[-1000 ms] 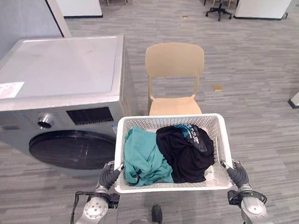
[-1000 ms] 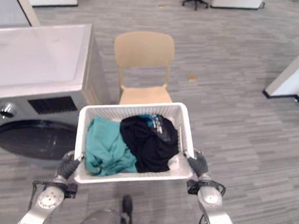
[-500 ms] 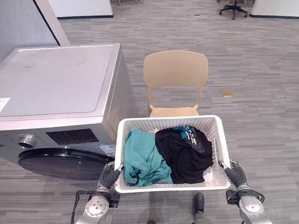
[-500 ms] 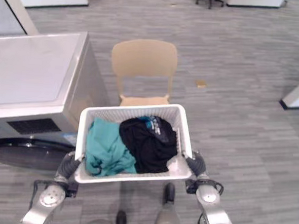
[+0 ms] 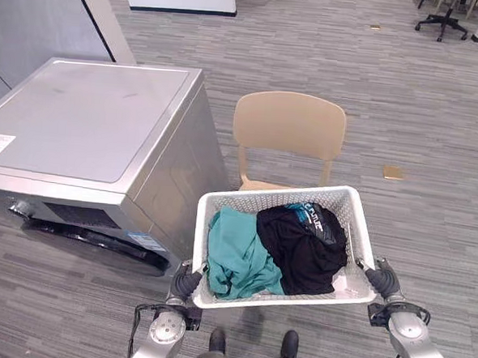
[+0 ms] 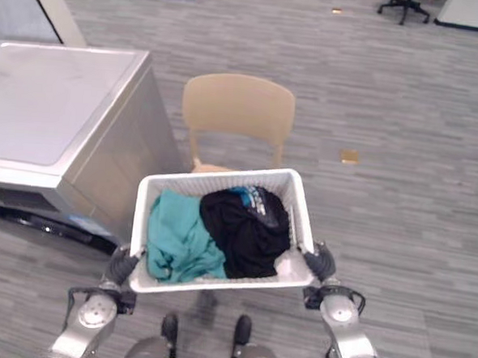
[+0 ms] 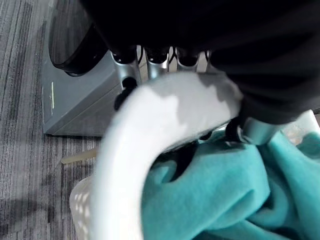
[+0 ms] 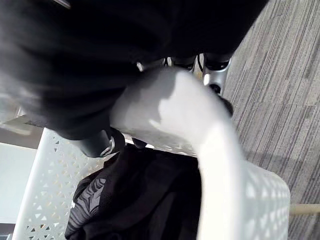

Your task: Grab the laundry basket,head to the washer,open it,put in the laundry and shut it.

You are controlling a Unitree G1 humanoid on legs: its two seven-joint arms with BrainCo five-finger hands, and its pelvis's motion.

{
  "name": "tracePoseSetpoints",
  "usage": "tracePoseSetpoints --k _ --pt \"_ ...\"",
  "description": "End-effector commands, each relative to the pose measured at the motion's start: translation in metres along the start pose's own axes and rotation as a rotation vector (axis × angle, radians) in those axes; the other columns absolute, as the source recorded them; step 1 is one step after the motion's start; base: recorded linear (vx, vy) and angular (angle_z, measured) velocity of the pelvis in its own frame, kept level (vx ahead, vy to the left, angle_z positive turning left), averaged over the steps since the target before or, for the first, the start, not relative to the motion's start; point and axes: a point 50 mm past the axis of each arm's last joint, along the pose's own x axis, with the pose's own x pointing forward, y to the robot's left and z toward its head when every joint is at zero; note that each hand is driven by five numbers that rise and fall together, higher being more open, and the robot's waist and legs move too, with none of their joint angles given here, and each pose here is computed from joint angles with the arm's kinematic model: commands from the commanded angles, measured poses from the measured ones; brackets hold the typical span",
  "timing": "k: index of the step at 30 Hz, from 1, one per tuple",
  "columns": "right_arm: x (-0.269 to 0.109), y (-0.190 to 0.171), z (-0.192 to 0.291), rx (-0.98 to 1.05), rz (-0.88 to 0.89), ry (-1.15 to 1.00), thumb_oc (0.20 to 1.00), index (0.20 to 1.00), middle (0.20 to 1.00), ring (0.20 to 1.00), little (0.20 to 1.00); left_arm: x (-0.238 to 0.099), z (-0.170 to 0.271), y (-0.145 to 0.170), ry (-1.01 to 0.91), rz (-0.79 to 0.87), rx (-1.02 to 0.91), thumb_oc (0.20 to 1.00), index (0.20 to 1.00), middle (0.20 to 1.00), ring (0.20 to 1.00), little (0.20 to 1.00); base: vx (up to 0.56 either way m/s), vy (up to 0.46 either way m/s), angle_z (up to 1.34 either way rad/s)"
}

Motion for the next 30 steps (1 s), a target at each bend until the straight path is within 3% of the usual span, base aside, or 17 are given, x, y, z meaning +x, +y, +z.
tracePoseSetpoints --k 1,8,20,27,28,29,30 --pt "0.007 -0.006 0.031 0.136 -0.028 -0.165 0.200 0.200 0.200 0.200 0.200 0.010 0.040 0.024 -0.196 0.089 -0.069 0.200 0.200 0.200 0.200 0.200 0.14 0.082 -0.16" --pt "0.011 0.021 0.008 0.123 0.015 -0.047 0.200 0.200 0.200 0.200 0.200 0.017 0.030 0.015 -0.137 0.060 -0.009 0.200 0.200 0.200 0.200 0.200 0.16 0.159 -0.23" --pt "0.059 0.053 0.061 0.107 0.015 -0.136 0.200 0.200 0.200 0.200 0.200 0.073 0.116 -0.008 -0.347 0.088 0.107 0.200 0.200 0.200 0.200 0.200 -0.14 0.069 -0.11" --pt "0.072 0.068 0.079 0.074 0.046 -0.145 0.200 0.200 0.200 0.200 0.200 0.085 0.133 -0.018 -0.352 0.098 0.089 0.200 0.200 0.200 0.200 0.200 -0.05 0.018 -0.04" --pt "0.075 0.071 0.083 0.065 0.055 -0.150 0.200 0.200 0.200 0.200 0.200 0.088 0.133 -0.018 -0.340 0.101 0.090 0.498 0.498 0.498 0.498 0.498 0.00 0.000 0.00" --pt "0.075 0.071 0.083 0.065 0.055 -0.150 0.266 0.266 0.266 0.266 0.266 0.088 0.133 -0.018 -0.340 0.101 0.090 0.865 0.865 0.865 0.865 0.865 -0.05 -0.001 -0.01" --pt "0.077 0.073 0.086 0.064 0.062 -0.150 0.699 0.699 0.699 0.699 0.699 0.089 0.133 -0.017 -0.329 0.105 0.083 1.000 1.000 1.000 1.000 1.000 0.00 0.000 0.00"
